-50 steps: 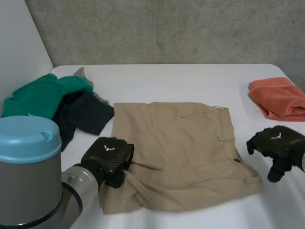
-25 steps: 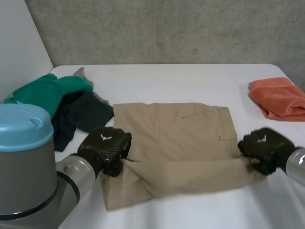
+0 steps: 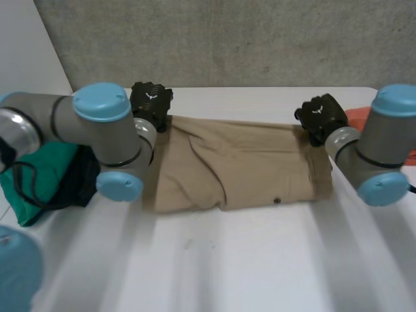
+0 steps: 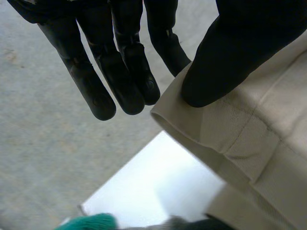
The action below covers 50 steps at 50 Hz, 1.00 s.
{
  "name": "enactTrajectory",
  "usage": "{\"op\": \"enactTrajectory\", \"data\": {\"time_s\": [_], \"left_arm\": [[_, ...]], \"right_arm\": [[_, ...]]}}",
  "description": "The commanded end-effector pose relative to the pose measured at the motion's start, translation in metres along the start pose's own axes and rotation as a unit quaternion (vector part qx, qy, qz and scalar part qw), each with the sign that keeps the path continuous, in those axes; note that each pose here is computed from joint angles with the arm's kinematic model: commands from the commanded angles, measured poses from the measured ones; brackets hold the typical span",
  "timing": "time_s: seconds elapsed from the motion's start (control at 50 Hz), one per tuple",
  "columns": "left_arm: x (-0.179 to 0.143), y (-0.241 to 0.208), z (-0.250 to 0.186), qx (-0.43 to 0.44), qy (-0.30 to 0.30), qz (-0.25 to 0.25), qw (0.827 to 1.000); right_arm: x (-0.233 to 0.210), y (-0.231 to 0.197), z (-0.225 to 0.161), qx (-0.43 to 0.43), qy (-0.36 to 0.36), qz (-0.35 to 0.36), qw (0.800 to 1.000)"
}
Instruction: Fold the laundry.
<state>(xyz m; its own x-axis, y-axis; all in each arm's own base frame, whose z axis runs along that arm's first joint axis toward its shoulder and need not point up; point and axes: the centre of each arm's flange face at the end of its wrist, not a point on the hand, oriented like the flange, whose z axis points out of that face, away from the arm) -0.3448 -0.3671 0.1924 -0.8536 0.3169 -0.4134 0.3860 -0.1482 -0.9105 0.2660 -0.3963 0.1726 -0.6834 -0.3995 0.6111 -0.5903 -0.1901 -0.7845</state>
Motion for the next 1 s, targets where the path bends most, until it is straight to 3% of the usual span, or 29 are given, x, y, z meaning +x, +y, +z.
{"op": "enactTrajectory", "data": {"time_s": [0.02,0.14,0.22,0.4,0.6,0.76,1.0], "left_arm": [[0.014,0.024,0.033,0.031,-0.015,0.017,0.999],[0.017,0.02,0.043,0.073,-0.029,0.012,0.997],[0.021,0.003,0.034,0.081,-0.022,0.004,0.996],[0.009,-0.021,-0.017,0.049,0.012,-0.007,0.999],[0.034,0.012,-0.084,-0.045,0.091,0.002,0.995],[0.039,0.035,-0.095,-0.083,0.105,0.01,0.991],[0.031,0.044,-0.093,-0.098,0.094,0.011,0.991]], "right_arm": [[-0.025,0.021,0.039,0.062,0.039,-0.018,0.997],[-0.027,0.032,0.054,0.042,0.083,-0.017,0.996],[-0.013,0.014,0.04,0.026,0.099,-0.006,0.995],[0.004,-0.022,-0.038,-0.049,0.004,0.096,0.994],[-0.026,0.001,-0.082,-0.139,-0.071,0.154,0.976],[-0.027,0.006,-0.077,-0.119,-0.056,0.153,0.979],[-0.019,0.023,-0.02,-0.043,0.003,0.128,0.991]]}}
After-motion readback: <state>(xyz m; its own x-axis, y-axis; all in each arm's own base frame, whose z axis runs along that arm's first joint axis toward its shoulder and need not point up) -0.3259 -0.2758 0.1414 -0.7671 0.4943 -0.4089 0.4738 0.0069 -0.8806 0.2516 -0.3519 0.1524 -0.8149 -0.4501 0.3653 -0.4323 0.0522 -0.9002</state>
